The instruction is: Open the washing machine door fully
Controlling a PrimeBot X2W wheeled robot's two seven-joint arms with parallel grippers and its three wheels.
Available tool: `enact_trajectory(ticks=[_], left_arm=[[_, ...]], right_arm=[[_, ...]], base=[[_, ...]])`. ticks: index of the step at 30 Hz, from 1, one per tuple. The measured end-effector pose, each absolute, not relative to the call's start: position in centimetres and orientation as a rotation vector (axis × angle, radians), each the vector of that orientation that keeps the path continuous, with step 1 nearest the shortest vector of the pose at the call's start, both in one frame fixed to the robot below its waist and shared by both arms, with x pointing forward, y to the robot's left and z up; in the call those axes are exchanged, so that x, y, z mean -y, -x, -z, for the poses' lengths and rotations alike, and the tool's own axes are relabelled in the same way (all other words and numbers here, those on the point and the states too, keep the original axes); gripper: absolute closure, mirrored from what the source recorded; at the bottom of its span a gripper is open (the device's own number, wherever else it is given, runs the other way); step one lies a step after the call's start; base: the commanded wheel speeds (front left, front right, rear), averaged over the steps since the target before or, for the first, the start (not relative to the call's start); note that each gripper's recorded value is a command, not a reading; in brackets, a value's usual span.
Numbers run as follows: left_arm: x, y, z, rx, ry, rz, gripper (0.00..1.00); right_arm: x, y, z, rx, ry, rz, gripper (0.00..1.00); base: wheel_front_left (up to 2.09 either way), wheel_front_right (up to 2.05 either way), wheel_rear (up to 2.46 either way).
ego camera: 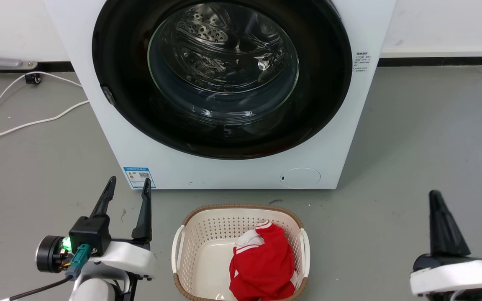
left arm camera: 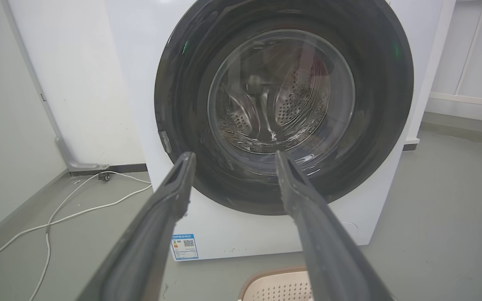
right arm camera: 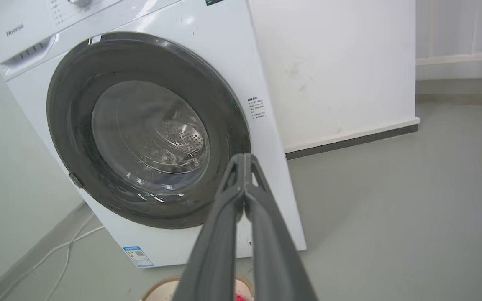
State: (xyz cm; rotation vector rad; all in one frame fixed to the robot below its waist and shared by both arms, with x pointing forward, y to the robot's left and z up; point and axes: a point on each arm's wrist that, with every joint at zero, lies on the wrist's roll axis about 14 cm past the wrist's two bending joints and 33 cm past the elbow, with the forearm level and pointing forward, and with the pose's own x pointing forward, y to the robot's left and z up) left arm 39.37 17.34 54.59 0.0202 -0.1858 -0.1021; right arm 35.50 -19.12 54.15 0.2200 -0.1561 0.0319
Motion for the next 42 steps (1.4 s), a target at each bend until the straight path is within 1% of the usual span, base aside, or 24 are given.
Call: enact_trajectory(ticks=[2,3,4,6,9,11,14,19,22,23,30,37,38,39,40,42], left_arm=[[-17.4,-39.4,-54.6,0.186,-0.019,0.1,0.0],[-17.4,-39.4,-54.6,0.186,-0.018,0.098,0.0],[-17.4,-39.4,-54.6,0.186,-0.018,0.098,0.0],[-17.5,-39.5,-54.6,0.186,-0.017,0.097,0.0],[-17.4,-39.6,-54.6,0.186,-0.015,0.096,0.0],[-17.4,-39.7,-54.6,0.186,-0.014,0.097,0.0],[-17.4,-39.9,-54.5,0.186,-0.012,0.095,0.0],[-17.6,-40.8,-54.8,0.194,-0.013,0.091,0.0],[-17.7,-41.3,-54.7,0.195,-0.014,0.088,0.0],[-17.7,-41.8,-54.9,0.202,-0.012,0.09,0.0],[-18.0,-43.8,-54.8,0.208,-0.016,0.089,0.0],[-18.3,-46.0,-54.1,0.203,-0.025,0.096,0.0],[-18.3,-46.0,-54.1,0.203,-0.025,0.096,0.0],[-18.4,-46.3,-54.0,0.201,-0.025,0.094,0.0],[-18.5,-46.8,-53.7,0.197,-0.026,0.092,0.0],[-18.4,-47.1,-53.3,0.19,-0.022,0.092,0.0]], right_arm=[[19.8,-35.7,-54.9,0.202,-0.35,-0.009,1.0],[20.4,-35.8,-55.5,0.245,-0.49,0.013,1.0],[20.4,-35.8,-55.5,0.245,-0.49,0.013,1.0],[21.1,-36.1,-55.8,0.281,-0.689,0.037,1.0],[22.0,-36.8,-55.9,0.318,-1.045,0.072,1.0],[22.5,-37.5,-56.4,0.35,-1.219,0.08,1.0],[23.1,-38.8,-57.7,0.381,-1.355,0.058,1.0],[24.5,-42.1,-59.4,0.391,-1.5,0.02,1.0],[25.3,-44.5,-60.7,0.385,-1.522,-0.006,1.0],[25.8,-46.4,-61.2,0.364,-1.503,-0.015,1.0],[26.6,-53.5,-64.3,0.275,-1.378,-0.061,1.0],[25.5,-60.0,-66.1,0.134,-1.227,-0.099,1.0],[25.5,-60.0,-66.1,0.134,-1.227,-0.099,1.0],[25.1,-60.9,-66.2,0.109,-1.212,-0.106,1.0],[23.8,-62.3,-66.1,0.043,-1.161,-0.125,1.0],[22.4,-63.5,-65.7,-0.026,-1.109,-0.148,1.0]], base=[[0.0,0.0,0.0],[0.0,0.0,0.0],[0.0,0.0,0.0],[0.0,0.0,0.0],[0.0,0.0,0.0],[0.0,0.0,0.0],[0.0,0.0,0.0],[0.0,0.0,0.0],[0.0,0.0,0.0],[0.0,0.0,0.0],[0.0,0.0,0.0],[0.0,0.0,0.0],[0.0,0.0,0.0],[0.0,0.0,0.0],[0.0,0.0,0.0],[0.0,0.0,0.0]])
